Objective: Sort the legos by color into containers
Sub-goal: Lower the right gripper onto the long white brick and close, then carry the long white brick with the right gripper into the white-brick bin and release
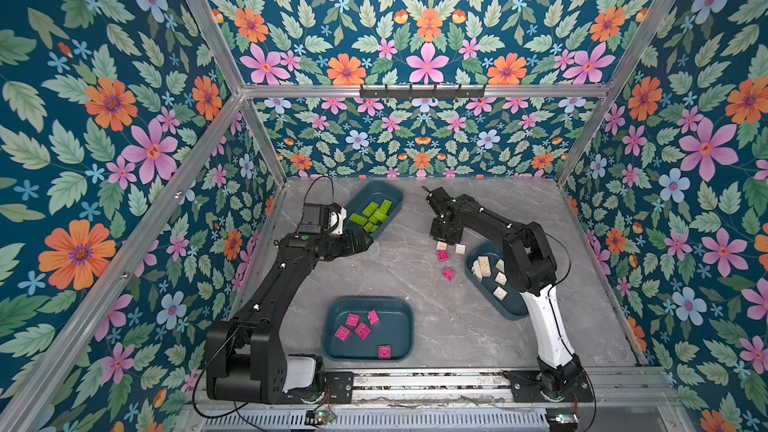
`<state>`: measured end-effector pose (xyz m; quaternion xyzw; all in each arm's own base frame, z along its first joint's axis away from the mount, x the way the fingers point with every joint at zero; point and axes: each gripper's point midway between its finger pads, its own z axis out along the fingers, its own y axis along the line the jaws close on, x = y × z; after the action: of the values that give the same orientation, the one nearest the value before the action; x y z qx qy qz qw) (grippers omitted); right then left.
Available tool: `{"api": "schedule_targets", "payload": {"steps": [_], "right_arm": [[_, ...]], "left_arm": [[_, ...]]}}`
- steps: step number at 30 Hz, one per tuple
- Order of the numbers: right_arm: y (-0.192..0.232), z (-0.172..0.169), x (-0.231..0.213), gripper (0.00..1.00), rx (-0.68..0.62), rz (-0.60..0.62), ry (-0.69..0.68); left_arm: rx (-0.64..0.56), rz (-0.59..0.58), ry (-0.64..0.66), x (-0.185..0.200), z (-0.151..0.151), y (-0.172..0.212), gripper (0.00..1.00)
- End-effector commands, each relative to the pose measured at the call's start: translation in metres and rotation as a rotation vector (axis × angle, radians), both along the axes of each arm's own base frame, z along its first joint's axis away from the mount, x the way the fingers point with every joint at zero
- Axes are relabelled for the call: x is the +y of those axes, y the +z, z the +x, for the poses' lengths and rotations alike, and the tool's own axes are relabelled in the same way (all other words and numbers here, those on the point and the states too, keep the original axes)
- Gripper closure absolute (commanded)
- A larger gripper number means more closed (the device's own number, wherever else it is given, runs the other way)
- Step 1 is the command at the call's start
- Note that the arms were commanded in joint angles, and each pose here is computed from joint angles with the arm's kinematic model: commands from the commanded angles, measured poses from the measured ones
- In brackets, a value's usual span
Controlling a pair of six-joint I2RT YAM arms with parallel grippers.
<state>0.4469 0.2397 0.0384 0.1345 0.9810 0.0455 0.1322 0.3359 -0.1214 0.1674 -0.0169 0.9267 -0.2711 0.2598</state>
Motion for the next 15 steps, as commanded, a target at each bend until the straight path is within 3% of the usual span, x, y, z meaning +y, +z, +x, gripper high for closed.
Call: {"api": "schedule_targets", "payload": {"steps": [1,8,15], "right_arm": [[0.024,-0.001,-0.007,0.75,-0.04,-0.02,0.02],[0.076,-0.029,-0.023,0.75,-0.097,0.006,0.033],[0.101,-0.085,-0.069,0.76,-0.086,0.005,0.006]], "left_arm": [[-0.013,0.006,-0.016,-0.001,0.001,0.003,0.0],[-0.011,-0.003,-0.019,-0.002,0.002,0.004,0.0],[-0.034,-0.074,-0.03,-0.014,-0.001,0.018,0.0]]}}
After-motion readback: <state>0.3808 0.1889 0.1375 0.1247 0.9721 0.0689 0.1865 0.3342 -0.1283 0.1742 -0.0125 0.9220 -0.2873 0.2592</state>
